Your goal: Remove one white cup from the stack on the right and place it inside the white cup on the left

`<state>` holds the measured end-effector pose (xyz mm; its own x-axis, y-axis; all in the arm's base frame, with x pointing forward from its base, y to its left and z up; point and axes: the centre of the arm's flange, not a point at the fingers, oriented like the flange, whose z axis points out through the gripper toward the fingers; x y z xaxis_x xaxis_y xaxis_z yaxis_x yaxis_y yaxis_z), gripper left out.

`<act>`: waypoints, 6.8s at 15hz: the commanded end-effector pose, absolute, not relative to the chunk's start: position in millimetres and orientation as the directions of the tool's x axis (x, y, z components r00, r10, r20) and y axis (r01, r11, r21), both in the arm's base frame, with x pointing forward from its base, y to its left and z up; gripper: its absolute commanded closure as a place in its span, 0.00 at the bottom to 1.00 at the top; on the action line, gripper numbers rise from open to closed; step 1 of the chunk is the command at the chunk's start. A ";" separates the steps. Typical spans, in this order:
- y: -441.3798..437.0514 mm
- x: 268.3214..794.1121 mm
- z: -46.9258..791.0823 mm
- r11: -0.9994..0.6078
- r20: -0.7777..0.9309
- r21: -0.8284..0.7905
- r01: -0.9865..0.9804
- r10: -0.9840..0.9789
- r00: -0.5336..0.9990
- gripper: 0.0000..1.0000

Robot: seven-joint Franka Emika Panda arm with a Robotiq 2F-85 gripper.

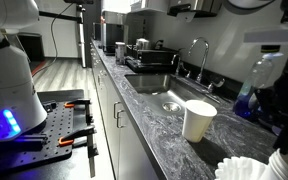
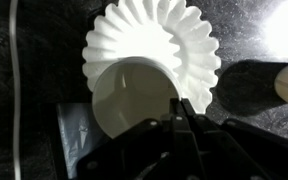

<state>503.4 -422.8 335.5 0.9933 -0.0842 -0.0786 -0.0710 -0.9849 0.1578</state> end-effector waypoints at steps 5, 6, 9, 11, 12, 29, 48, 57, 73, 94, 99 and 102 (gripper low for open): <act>-394.3 487.5 316.4 -0.975 -0.128 0.199 -0.103 -0.130 0.983 0.99; -396.1 485.9 317.8 -0.974 -0.124 0.201 -0.106 -0.133 0.983 0.99; -399.2 481.2 326.8 -0.968 -0.101 0.214 -0.134 -0.158 0.982 0.99; -401.5 475.7 333.1 -0.959 -0.073 0.235 -0.160 -0.182 0.981 0.99; -404.0 472.4 335.8 -0.956 -0.061 0.240 -0.170 -0.190 0.980 0.99; -402.7 446.4 361.8 -0.941 0.042 0.239 -0.240 -0.237 0.971 0.99; -388.4 412.6 452.3 -0.923 0.246 0.272 -0.272 -0.207 0.947 0.99; -344.3 415.9 477.9 -0.977 0.314 0.155 -0.146 -0.091 0.945 0.99; -269.2 433.5 472.4 -0.988 0.216 0.107 0.107 0.128 0.968 0.99; -218.8 462.3 454.0 -0.958 0.135 0.189 0.215 0.242 0.961 0.99; -199.5 468.8 437.6 -0.956 0.100 0.189 0.226 0.247 0.964 0.99; -197.4 469.0 430.5 -0.960 0.089 0.174 0.220 0.237 0.967 0.99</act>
